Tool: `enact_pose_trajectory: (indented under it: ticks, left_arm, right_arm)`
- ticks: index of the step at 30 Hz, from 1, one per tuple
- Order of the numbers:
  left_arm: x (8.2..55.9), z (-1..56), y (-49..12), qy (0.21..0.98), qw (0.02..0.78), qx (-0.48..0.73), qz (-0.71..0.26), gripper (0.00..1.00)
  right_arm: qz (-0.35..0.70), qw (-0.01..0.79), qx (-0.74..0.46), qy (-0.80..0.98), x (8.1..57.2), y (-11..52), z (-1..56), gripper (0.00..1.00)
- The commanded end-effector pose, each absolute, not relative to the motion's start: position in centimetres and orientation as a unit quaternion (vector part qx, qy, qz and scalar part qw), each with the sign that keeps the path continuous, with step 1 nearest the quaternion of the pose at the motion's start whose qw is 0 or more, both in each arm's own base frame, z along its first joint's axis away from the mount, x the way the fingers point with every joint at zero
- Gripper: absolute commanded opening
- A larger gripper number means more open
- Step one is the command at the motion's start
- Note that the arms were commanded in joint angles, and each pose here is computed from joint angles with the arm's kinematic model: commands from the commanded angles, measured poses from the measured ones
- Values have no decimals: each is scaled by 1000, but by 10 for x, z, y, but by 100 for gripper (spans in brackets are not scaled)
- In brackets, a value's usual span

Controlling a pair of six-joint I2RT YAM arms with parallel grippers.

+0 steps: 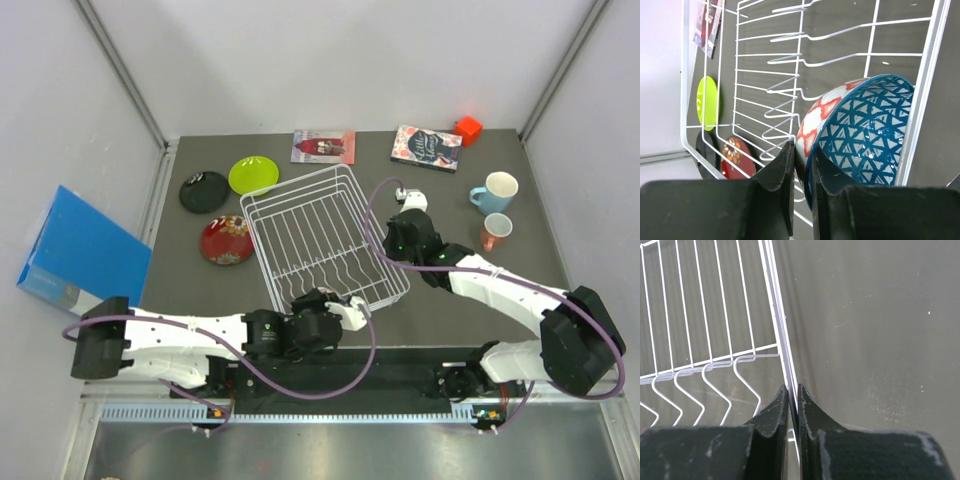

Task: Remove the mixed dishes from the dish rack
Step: Pick up the bowl from the dish rack, then place the bowl at the center of the board.

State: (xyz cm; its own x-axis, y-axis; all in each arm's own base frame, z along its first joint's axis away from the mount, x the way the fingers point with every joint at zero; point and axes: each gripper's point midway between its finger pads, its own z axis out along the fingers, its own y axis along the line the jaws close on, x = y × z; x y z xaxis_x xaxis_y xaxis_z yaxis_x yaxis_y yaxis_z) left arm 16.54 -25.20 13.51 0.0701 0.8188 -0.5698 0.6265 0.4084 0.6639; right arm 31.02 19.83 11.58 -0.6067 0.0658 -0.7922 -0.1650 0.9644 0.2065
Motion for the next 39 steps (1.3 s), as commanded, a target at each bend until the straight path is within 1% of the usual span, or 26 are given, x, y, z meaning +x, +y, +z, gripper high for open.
enact_pose_trajectory:
  ticks: [1, 10, 15, 18, 19, 21, 22, 23, 25, 26, 29, 31, 32, 33, 34, 35, 36, 37, 38, 39]
  left_arm:
    - [147, 197, -297, 656, 566, 499, -32, 0]
    - [140, 279, -301, 621, 610, 481, -103, 0]
    - [138, 330, -293, 601, 649, 442, -147, 0]
    - [142, 345, -285, 607, 664, 409, -153, 0]
    - [143, 347, -284, 612, 665, 399, -156, 0]
    - [143, 352, -283, 616, 667, 386, -164, 0]
    - [143, 353, -283, 621, 666, 378, -170, 0]
    - [145, 352, -283, 626, 665, 372, -167, 0]
    - [145, 353, -285, 638, 659, 359, -173, 0]
    - [146, 359, -284, 641, 660, 350, -177, 0]
    - [146, 360, -288, 653, 651, 340, -188, 0]
    - [145, 360, -292, 665, 640, 326, -206, 0]
    - [151, 362, -289, 674, 635, 317, -205, 0]
    - [149, 360, -296, 684, 616, 310, -236, 0]
    - [152, 357, -299, 694, 604, 306, -244, 0]
    - [170, 361, -293, 706, 601, 282, -247, 0]
    - [176, 358, -292, 722, 584, 260, -266, 0]
    - [175, 354, -300, 725, 560, 268, -297, 0]
    - [200, 353, -288, 738, 560, 235, -294, 0]
    - [208, 354, -288, 746, 550, 207, -313, 0]
  right_arm:
    - [137, 432, 21, 891, 317, 195, 106, 0]
    - [138, 445, 22, 885, 317, 191, 118, 0]
    - [135, 448, 20, 883, 316, 188, 123, 0]
    - [132, 455, 16, 880, 315, 186, 128, 0]
    - [137, 462, 15, 876, 315, 187, 135, 2]
    - [138, 468, 11, 873, 315, 185, 140, 15]
    - [140, 476, 11, 868, 314, 184, 146, 23]
    - [140, 479, 10, 866, 314, 184, 150, 40]
    - [139, 487, 9, 862, 312, 180, 159, 53]
    - [138, 490, 9, 860, 312, 179, 163, 64]
    - [138, 506, 9, 852, 309, 173, 178, 77]
    - [141, 518, 9, 843, 307, 170, 191, 80]
    - [140, 520, 8, 843, 305, 169, 195, 81]
    - [137, 526, 11, 839, 304, 165, 201, 81]
    - [140, 538, 17, 831, 302, 161, 213, 81]
    - [145, 548, 22, 823, 301, 159, 226, 81]
    - [142, 560, 31, 816, 296, 151, 238, 81]
    - [141, 567, 36, 810, 294, 147, 247, 80]
    - [142, 582, 47, 799, 293, 141, 264, 79]
    - [142, 591, 55, 792, 287, 134, 275, 79]
